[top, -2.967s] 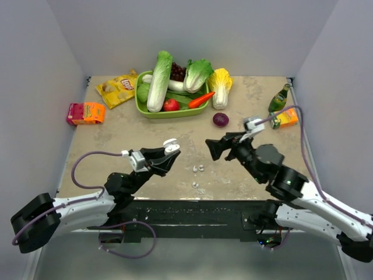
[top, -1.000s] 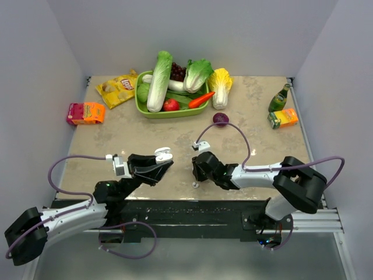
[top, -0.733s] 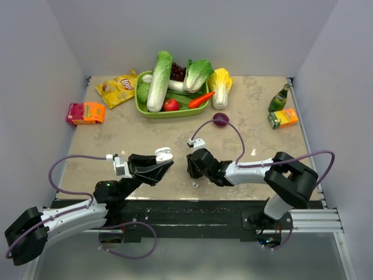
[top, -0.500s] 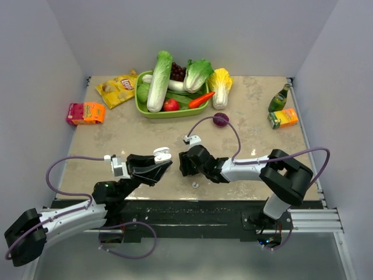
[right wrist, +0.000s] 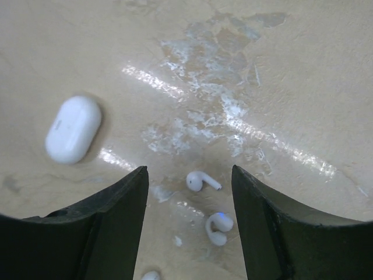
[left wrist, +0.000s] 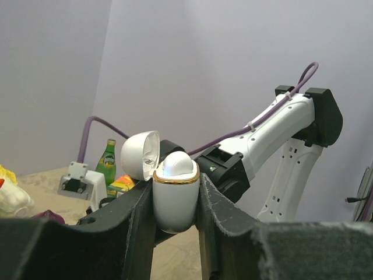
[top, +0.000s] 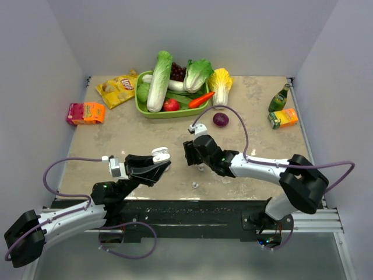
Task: Insert the wireless bluetooth earbuds into the charging case
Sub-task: Pick up the earbud from the center of the board.
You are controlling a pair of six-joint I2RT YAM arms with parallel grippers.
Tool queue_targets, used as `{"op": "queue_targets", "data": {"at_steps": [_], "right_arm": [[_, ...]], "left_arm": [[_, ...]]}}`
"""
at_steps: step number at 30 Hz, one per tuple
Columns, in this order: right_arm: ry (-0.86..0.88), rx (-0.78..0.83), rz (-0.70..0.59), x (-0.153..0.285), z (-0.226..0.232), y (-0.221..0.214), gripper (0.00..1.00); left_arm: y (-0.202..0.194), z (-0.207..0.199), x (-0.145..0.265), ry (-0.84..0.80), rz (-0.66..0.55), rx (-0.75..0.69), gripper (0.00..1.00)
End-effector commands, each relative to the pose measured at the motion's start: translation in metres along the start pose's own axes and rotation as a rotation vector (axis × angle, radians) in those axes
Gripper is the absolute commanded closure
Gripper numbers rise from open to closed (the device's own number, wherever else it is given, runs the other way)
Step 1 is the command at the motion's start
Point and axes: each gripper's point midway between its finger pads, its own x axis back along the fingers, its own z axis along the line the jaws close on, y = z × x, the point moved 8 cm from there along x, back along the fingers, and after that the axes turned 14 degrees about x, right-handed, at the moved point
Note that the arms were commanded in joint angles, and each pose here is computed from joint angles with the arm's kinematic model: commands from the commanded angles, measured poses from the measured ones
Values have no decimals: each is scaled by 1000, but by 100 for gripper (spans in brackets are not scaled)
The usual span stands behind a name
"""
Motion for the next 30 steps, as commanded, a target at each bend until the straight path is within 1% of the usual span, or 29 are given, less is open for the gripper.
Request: {"op": "queue_targets", "data": {"at_steps": [1,6,7,16,20,30], "right_arm": [[-34,161,85,-12,-6,3,38],[-7,215,112,-15,-4,8,36],[-2,231,134,-17,-4,4,36],[42,246,205,-24,0,-17,40],[32,238,204,-20,-3,-22,40],[-28,247,257,-23,-9,-33,39]], "left_arm": [[-13,5,32,-17,-3,-16,100],[-13,5,33,-20,1,-13,100],[-13,5,33,-21,-1,-13,100],[-15,6,34,-19,11,-12,100],[-15,5,34,-21,10,-12,100],[-17,5,32,-23,25,-1,100]]}}
